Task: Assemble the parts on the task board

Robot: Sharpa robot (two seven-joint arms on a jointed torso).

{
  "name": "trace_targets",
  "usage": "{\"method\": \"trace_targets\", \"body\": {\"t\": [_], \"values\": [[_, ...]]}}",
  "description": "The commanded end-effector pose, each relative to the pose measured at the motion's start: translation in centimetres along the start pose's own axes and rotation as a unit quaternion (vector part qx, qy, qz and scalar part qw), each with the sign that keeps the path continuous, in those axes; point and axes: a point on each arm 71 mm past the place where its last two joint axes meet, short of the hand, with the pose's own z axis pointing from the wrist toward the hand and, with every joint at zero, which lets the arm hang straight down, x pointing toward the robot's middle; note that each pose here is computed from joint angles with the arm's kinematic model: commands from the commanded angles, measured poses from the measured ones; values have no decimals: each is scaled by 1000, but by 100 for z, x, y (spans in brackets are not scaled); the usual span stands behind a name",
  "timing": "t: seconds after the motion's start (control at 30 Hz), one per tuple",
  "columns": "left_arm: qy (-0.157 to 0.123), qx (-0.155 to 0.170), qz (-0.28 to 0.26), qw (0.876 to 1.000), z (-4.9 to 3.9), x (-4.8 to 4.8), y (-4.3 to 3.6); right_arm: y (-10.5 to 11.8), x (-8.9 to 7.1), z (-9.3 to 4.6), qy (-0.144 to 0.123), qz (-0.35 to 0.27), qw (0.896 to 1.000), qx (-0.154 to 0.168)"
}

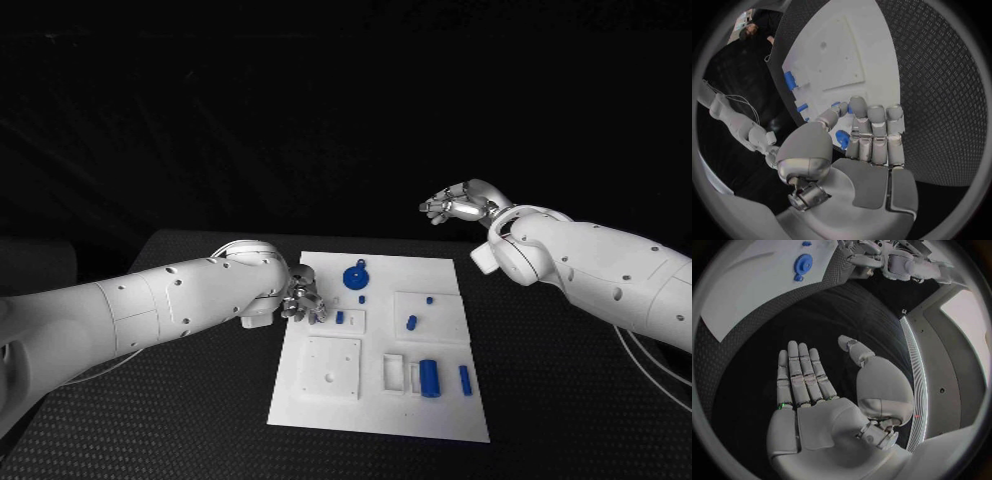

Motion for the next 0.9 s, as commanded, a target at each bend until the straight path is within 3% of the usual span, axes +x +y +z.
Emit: {"method": "trace_targets", "body": {"t": [0.03, 0.9], "values": [[7, 1, 0, 1000, 2, 12, -5, 6, 9, -1, 6, 1, 1000, -4], [16, -7, 3, 1000, 67, 87, -26, 6, 11, -1, 6, 1, 1000, -4]]}}
